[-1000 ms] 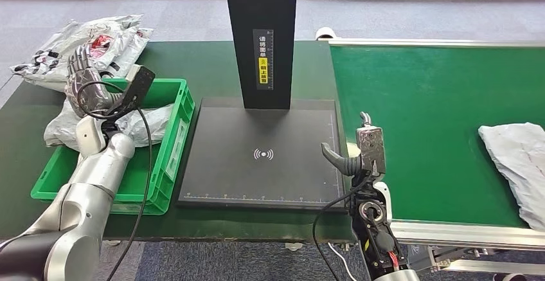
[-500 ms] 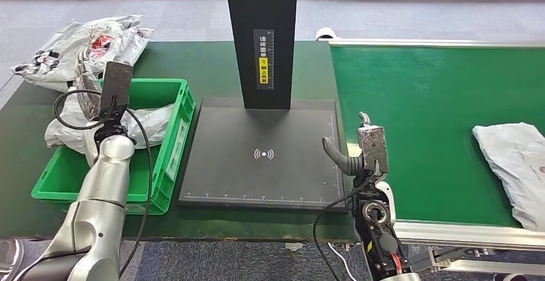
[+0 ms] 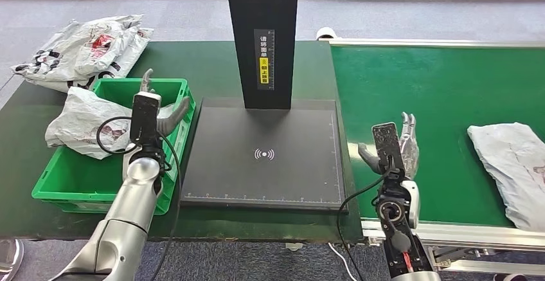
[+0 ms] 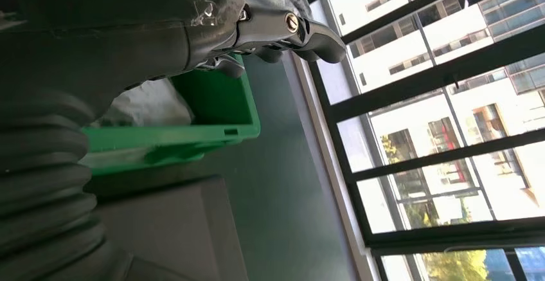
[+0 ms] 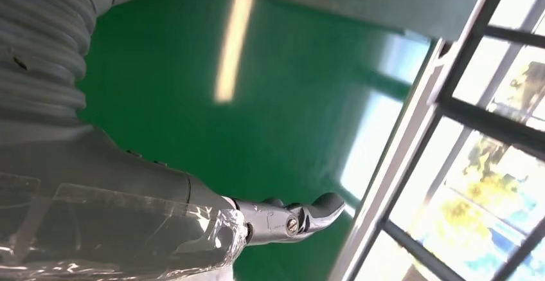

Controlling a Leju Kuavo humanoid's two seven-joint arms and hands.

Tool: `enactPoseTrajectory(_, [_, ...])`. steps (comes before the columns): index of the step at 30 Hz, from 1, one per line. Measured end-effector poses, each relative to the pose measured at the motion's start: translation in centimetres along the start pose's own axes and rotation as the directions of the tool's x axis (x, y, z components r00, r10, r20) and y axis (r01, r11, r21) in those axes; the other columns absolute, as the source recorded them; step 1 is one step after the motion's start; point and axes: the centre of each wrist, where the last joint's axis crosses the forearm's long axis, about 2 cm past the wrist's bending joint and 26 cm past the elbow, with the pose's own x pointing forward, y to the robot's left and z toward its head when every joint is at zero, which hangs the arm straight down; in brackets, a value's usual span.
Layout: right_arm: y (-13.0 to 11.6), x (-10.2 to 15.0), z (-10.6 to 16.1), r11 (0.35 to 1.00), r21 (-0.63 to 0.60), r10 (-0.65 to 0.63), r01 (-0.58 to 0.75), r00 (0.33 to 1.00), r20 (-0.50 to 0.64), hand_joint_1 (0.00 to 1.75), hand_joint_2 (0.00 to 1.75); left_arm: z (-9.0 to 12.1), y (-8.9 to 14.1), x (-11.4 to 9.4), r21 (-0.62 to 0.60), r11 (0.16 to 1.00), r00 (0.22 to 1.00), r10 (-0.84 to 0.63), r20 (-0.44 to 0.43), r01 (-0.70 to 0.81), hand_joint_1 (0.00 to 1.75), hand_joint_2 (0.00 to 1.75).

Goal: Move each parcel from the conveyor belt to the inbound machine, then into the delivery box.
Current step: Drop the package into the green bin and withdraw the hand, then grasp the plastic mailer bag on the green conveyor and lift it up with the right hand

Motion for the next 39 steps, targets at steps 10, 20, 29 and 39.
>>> enactPoseTrajectory(10, [-3.0,-3.2,-1.9,0.906,-0.155,0.392,-0.393,0.919,-0.037,0.0,1.75,2.3,-4.5,0.1,-0.057,0.989,0.991,0.134,-0.018,-0.135,0.0,1.75])
enactPoseTrajectory(20, [-5.5,-6.7,-2.2,0.781,-0.108,0.593,-0.615,0.785,-0.181,0.0,1.75,4.1,-6.0,-1.0,-0.134,0.986,0.994,0.095,-0.045,-0.1,0.0,1.75])
enactPoseTrajectory(29, [-6.6,-9.6,-1.1,0.719,-0.015,0.655,-0.695,0.685,-0.32,0.0,1.75,5.4,-5.5,-2.2,-0.124,0.989,0.995,0.072,-0.065,-0.079,0.0,1.75])
enactPoseTrajectory(39, [-7.2,-11.5,-0.1,0.739,0.116,0.643,-0.663,0.644,-0.414,0.0,1.75,5.9,-5.2,-2.8,-0.117,0.992,0.995,0.042,-0.086,-0.052,0.0,1.75])
